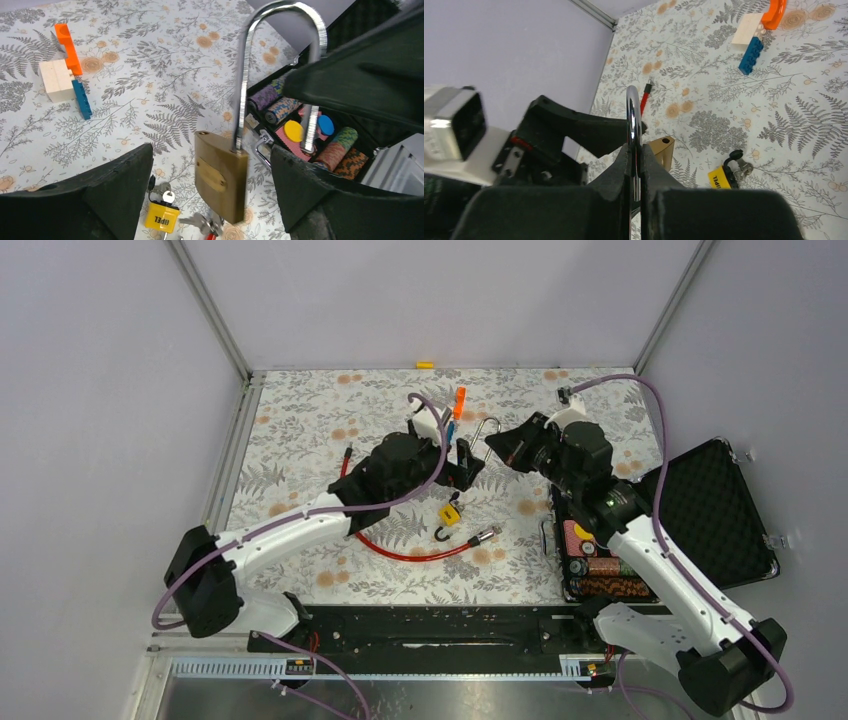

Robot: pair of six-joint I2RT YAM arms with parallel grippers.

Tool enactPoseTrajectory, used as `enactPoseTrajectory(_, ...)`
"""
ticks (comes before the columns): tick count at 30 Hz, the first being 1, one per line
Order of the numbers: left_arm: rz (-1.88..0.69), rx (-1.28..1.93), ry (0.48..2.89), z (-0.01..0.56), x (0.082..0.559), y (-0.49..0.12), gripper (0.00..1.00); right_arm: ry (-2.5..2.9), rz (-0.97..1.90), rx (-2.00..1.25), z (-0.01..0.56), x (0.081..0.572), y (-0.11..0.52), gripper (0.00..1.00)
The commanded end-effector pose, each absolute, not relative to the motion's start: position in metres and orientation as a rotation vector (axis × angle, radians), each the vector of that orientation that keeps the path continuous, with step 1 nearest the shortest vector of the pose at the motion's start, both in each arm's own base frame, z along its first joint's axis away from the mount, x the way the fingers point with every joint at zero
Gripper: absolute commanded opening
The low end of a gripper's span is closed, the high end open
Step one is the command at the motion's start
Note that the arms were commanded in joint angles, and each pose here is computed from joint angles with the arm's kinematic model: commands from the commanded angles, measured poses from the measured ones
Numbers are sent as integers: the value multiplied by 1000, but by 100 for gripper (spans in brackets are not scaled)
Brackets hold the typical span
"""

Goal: Lock with the key
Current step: Pick up the lock from the center of the board.

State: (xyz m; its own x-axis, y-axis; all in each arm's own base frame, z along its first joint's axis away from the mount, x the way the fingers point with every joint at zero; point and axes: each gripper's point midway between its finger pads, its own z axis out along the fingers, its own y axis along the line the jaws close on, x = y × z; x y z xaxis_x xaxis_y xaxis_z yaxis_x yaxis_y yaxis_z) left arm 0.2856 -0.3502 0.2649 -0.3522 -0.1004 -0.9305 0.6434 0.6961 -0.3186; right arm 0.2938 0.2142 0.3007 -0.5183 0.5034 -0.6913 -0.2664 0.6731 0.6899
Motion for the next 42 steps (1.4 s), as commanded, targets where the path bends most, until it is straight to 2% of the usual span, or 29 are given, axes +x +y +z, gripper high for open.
enactPoseTrajectory(1,-770,424,1742,284,300,-357,80,1644,1087,239,387,284,205,0)
enactPoseTrajectory(4,-794,429,1737,285,298,-359,63,1629,1090,244,391,281,202,0)
enactPoseTrajectory(7,-814,423,1726,289,296,-359,42,1622,1096,245,393,278,201,1)
enactPoseTrajectory(8,-824,425,1717,292,294,-359,33,1621,1097,244,394,277,200,1)
enactPoseTrajectory(10,-853,436,1707,299,288,-359,9,1622,1083,240,392,277,199,1)
enactPoseTrajectory(11,-872,440,1704,304,284,-359,1,1621,1070,240,391,278,197,2)
enactPoseTrajectory(14,-948,523,1694,313,266,-360,0,1639,997,195,374,278,192,7)
enactPoseTrajectory(18,-1026,646,1688,323,249,-351,0,1697,839,95,341,279,182,24)
enactPoseTrajectory(19,-1049,681,1692,324,244,-347,0,1711,808,75,335,278,179,38)
enactPoseTrajectory(20,-1070,714,1688,325,240,-343,0,1727,785,60,330,278,178,45)
enactPoseTrajectory(27,-1086,959,1644,323,217,-328,0,1681,930,-277,352,246,209,78)
enactPoseTrajectory(34,-1111,1124,1593,330,189,-319,0,1661,916,-530,359,228,219,86)
enactPoseTrajectory(40,-1165,1274,1496,342,160,-311,0,1503,1007,-880,360,177,229,85)
enactPoseTrajectory(42,-1191,1322,1464,345,151,-310,0,1496,1046,-918,361,171,233,82)
